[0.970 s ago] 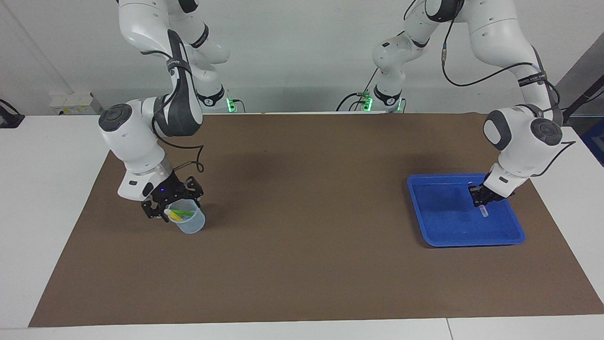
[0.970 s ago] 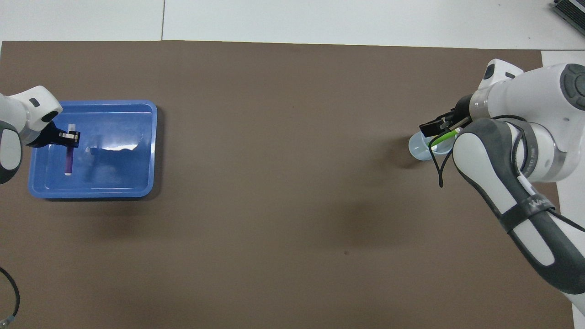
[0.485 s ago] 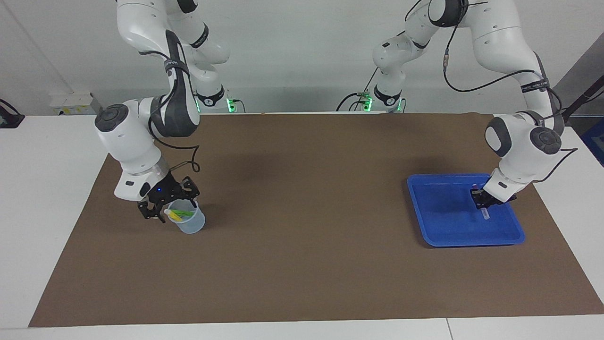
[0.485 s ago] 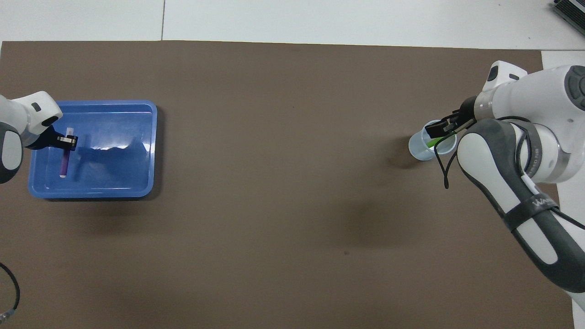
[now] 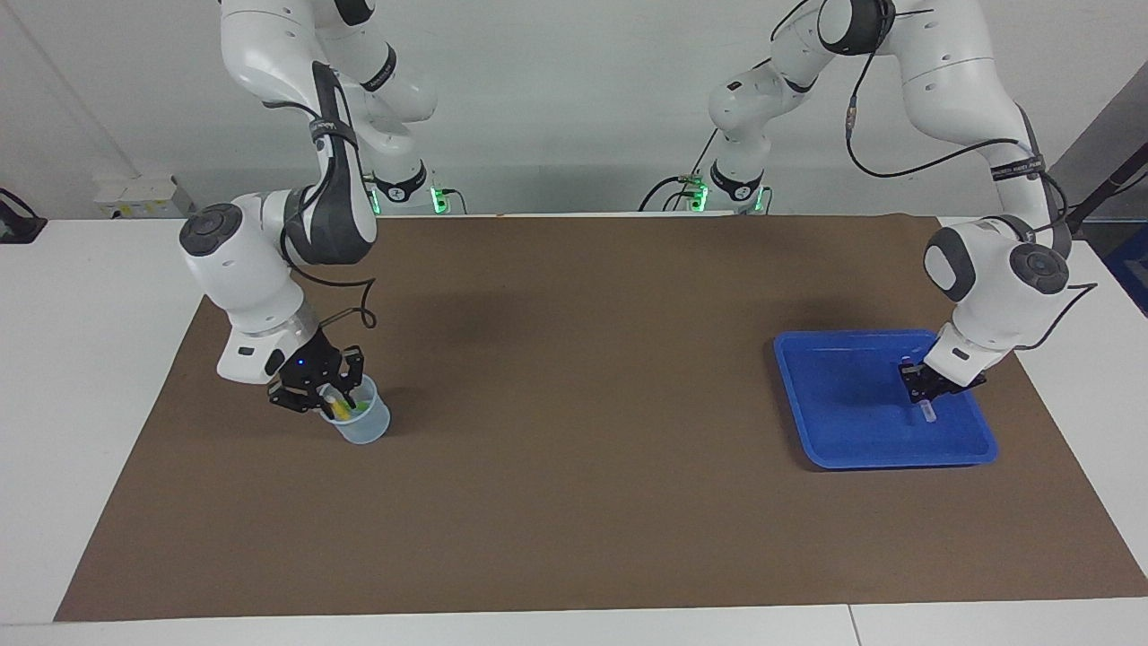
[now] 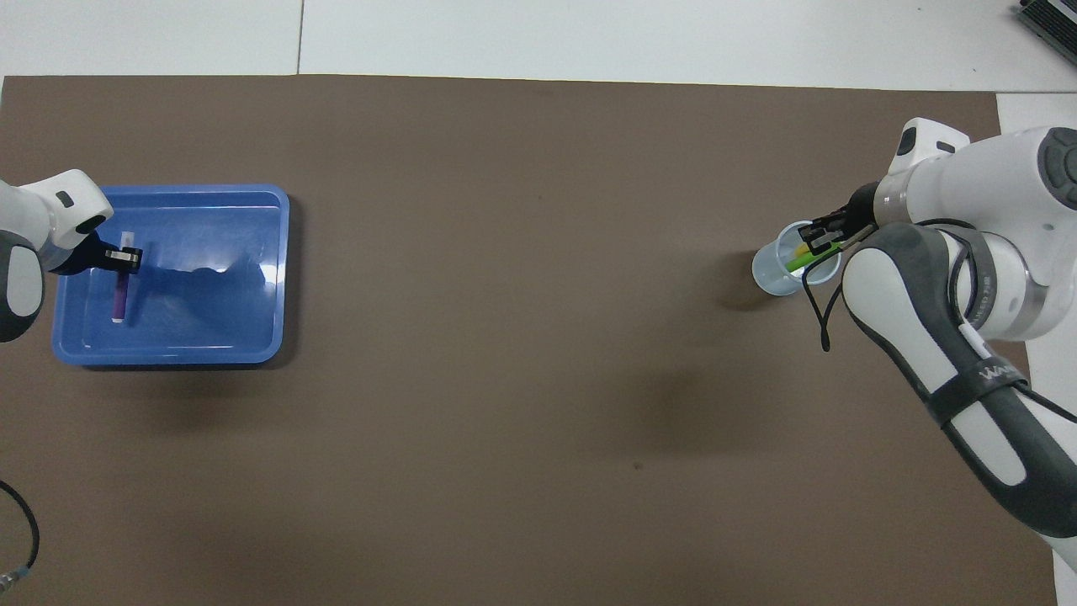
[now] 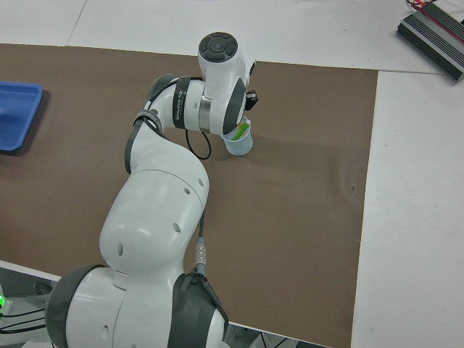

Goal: Right arm passes pens to left for tray arrangement
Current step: 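Lower the purple pen into the blue tray and open the left gripper, then grasp the yellow pen in the cup and lift it with the right gripper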

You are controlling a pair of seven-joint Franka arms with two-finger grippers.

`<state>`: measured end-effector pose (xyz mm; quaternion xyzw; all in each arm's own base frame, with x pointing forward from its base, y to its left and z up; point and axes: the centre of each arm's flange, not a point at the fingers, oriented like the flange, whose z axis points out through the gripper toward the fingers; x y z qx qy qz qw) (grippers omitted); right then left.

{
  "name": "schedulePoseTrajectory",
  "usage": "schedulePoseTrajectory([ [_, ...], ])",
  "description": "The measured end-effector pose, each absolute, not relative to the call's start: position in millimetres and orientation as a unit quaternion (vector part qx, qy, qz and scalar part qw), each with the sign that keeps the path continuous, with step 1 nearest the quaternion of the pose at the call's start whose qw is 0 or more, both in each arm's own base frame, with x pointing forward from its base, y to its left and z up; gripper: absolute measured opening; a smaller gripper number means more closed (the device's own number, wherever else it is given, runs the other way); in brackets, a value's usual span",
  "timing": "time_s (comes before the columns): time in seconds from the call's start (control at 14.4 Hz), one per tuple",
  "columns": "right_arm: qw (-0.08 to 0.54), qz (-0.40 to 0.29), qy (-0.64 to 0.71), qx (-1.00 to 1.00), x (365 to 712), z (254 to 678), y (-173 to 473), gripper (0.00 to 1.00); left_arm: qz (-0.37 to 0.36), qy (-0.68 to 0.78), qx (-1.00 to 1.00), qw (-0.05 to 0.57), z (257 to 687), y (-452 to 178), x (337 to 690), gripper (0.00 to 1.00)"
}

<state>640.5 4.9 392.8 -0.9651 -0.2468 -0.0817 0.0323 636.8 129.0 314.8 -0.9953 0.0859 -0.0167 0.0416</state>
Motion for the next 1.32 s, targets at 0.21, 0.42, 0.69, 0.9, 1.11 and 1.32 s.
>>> schedulePoseTrajectory([
  [0.21,0.032,-0.082,-0.247,-0.965,640.5,393.0,5.0,0.17,-0.020,0.085,-0.995,0.039,304.7,131.0,636.2,0.18],
  [0.42,0.032,-0.082,-0.247,-0.965,640.5,393.0,5.0,0.17,-0.020,0.084,-0.996,0.039,304.5,132.4,635.7,0.18],
  [0.69,0.029,-0.088,-0.260,-0.961,643.3,403.9,4.8,0.17,-0.017,0.085,-0.996,0.038,302.0,131.0,634.5,0.29],
  [0.9,0.028,-0.087,-0.268,-0.959,647.3,437.9,7.9,0.17,-0.016,0.086,-0.995,0.037,301.9,129.8,634.6,0.61],
  [1.11,0.025,-0.100,-0.277,-0.955,646.7,479.5,16.1,0.17,-0.015,0.086,-0.995,0.037,303.1,129.6,635.0,0.95],
  [1.32,0.021,-0.111,-0.289,-0.951,638.3,517.3,30.3,0.17,-0.010,0.085,-0.996,0.037,306.1,130.0,635.9,1.00],
])
